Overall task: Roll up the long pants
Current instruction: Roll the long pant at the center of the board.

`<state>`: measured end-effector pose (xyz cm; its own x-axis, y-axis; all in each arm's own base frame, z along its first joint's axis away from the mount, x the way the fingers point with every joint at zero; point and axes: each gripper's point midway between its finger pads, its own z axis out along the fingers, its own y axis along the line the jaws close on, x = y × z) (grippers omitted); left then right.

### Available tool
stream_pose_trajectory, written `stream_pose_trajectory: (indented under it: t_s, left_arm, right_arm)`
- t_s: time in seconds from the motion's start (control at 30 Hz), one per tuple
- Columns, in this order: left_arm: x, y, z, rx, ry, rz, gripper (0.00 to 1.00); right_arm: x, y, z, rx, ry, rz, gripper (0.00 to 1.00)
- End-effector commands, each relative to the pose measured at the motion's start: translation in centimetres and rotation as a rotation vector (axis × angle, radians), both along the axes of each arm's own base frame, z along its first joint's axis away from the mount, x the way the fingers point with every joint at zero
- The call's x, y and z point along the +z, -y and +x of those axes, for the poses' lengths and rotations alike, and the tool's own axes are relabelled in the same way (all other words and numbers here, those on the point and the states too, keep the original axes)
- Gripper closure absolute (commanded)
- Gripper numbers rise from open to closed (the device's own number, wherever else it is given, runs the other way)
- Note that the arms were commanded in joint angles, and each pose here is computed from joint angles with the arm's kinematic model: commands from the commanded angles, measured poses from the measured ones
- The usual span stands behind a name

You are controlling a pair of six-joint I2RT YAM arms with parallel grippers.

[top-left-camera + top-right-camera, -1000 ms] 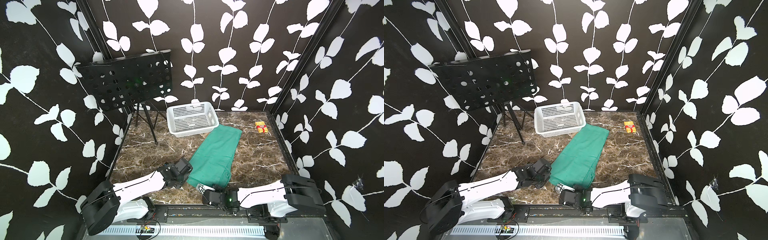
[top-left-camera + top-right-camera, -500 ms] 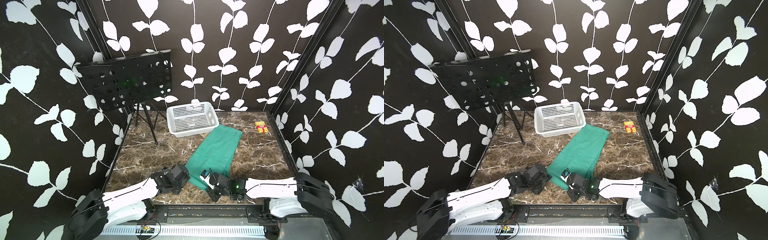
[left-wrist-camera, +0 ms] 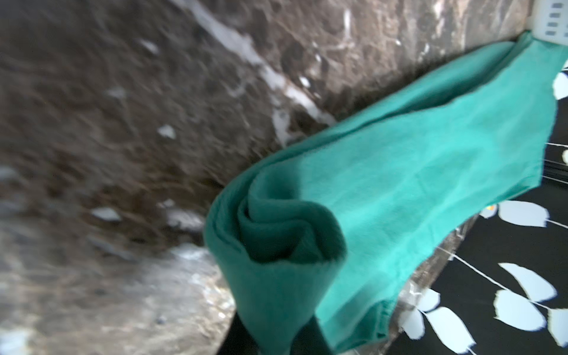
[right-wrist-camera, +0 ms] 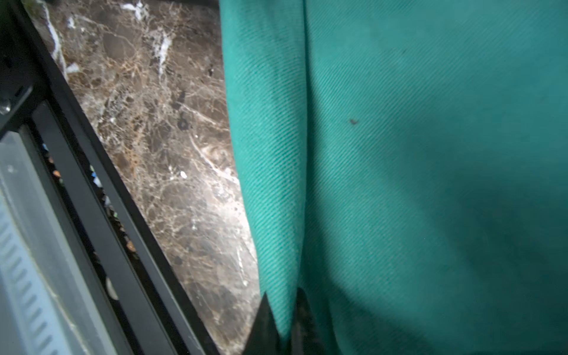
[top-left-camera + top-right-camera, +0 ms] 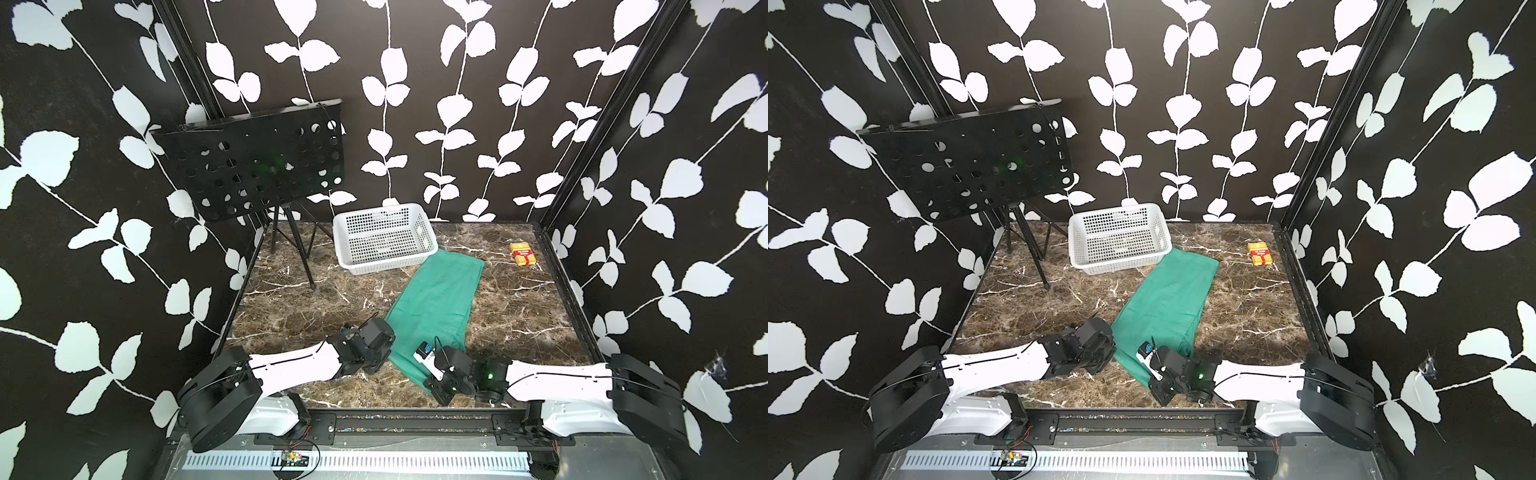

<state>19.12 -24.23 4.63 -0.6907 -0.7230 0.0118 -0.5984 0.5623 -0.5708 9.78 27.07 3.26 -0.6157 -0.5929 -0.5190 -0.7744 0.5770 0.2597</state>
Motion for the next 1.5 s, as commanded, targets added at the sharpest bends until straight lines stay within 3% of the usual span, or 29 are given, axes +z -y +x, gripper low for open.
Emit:
stream_pose_trajectory:
  t_s: [0.0,0.1,0.23,0.5,0.6,0.7,0.77,0.83,0.9,0.97,1.17,1.33,1.47]
  left_arm:
    - [0.6,0.0,0.6,-0.008,0.015,0.032,0.96]
    - [0.5,0.5,0.3,-0.034,-0.012,0.041,0.99]
    - [0.3,0.9,0.0,-0.051,-0.044,0.046,1.00]
    - [0.0,1.0,-0.2,-0.047,-0.073,0.052,1.00]
    - [-0.1,1.0,-0.3,-0.041,-0.082,0.051,1.00]
    - [0.0,0.9,-0.3,-0.034,-0.079,0.047,1.00]
    - [0.3,0.5,-0.2,-0.026,-0.069,0.052,0.95]
    - [1.0,-0.1,0.0,-0.017,-0.042,0.072,0.79]
    - [1.8,-1.0,0.2,-0.008,-0.006,0.095,0.58]
    - [2.4,-1.8,0.3,-0.002,0.033,0.104,0.50]
    - [3.7,-2.8,0.3,-0.052,0.174,0.042,0.50]
    - [3.6,-3.2,-1.3,-0.162,0.170,0.058,0.71]
    - [3.0,-1.7,-1.8,-0.240,0.160,0.018,0.74]
  right_arm:
    - [-0.4,2.1,0.1,-0.016,0.035,-0.072,0.58]
    - [2.9,0.8,0.8,0.046,0.197,-0.046,0.39]
    - [5.3,-0.8,1.8,0.079,0.377,-0.018,0.35]
    - [4.0,-4.3,3.3,0.053,0.448,-0.019,0.45]
    - [3.3,-5.2,3.4,0.048,0.431,-0.010,0.59]
    - [2.4,-5.2,3.1,0.021,0.386,0.000,0.82]
    - [1.8,-4.8,2.7,-0.003,0.334,0.011,0.92]
    - [1.5,-4.4,2.2,-0.030,0.232,0.008,1.00]
    - [1.3,-4.2,1.6,-0.061,0.121,0.035,1.00]
    - [1.4,-3.7,1.4,-0.106,0.043,0.068,1.00]
    - [0.9,-2.2,1.9,-0.190,-0.150,0.084,1.00]
    - [0.4,-1.9,2.6,-0.236,-0.317,0.087,1.00]
    - [0.3,-1.7,3.4,-0.274,-0.420,0.093,1.00]
